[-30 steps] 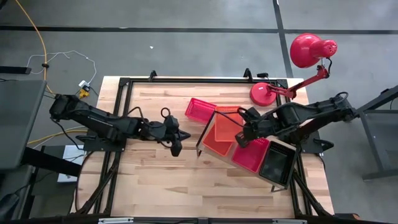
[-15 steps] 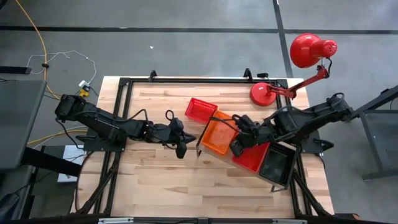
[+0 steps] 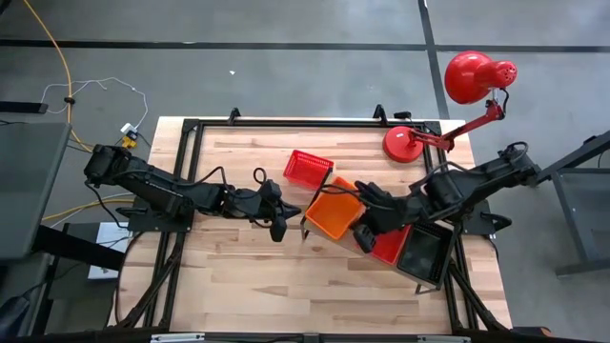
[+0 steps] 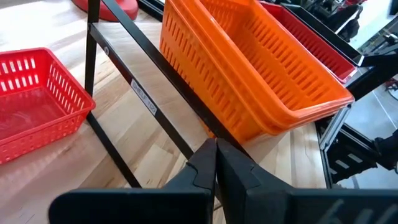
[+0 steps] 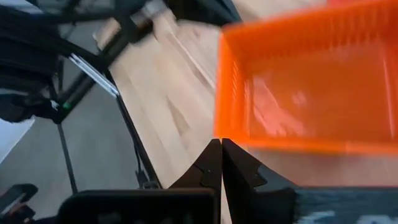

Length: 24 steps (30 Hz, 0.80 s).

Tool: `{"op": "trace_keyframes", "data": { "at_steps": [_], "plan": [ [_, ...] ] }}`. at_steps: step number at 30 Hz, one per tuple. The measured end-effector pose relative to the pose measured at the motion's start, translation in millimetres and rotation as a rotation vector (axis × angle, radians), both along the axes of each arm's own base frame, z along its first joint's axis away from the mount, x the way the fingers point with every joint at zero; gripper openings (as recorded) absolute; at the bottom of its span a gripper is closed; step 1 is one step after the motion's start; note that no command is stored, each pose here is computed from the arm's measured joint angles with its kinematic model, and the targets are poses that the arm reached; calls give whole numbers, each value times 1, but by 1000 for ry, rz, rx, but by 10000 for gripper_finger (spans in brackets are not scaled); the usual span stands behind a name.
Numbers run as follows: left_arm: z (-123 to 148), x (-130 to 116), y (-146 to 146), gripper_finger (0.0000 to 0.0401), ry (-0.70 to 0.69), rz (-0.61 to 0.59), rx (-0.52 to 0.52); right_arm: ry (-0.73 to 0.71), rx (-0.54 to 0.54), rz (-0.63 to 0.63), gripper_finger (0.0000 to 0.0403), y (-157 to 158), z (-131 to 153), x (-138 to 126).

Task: Stack baskets on shelf by color
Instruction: Stack the orange bin on the orange bins on the shelf

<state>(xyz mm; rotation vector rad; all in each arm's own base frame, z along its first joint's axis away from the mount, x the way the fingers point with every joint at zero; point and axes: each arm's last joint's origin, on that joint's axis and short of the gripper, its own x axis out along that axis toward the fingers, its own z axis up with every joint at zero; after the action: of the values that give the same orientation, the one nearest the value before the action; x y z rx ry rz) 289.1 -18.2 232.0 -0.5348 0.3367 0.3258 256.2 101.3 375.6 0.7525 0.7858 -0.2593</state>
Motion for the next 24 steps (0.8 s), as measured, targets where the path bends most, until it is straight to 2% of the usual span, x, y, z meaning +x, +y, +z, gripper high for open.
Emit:
{"op": "trace_keyframes", "data": {
  "at_steps": [5, 10, 18, 24],
  "plan": [
    [0, 0, 2, 0, 0, 16, 16, -104, -78, 13, 0, 0, 10, 5],
    [7, 2, 11, 0, -68, 106, 23, -117, -118, -17, 0, -2, 10, 5],
    [28, 12, 13, 0, -112, 88, 66, -117, -122, -17, 0, -2, 10, 5],
    [25, 18, 8, 0, -31, 83, 64, -117, -136, -4, 0, -2, 10, 5]
  ]
}}
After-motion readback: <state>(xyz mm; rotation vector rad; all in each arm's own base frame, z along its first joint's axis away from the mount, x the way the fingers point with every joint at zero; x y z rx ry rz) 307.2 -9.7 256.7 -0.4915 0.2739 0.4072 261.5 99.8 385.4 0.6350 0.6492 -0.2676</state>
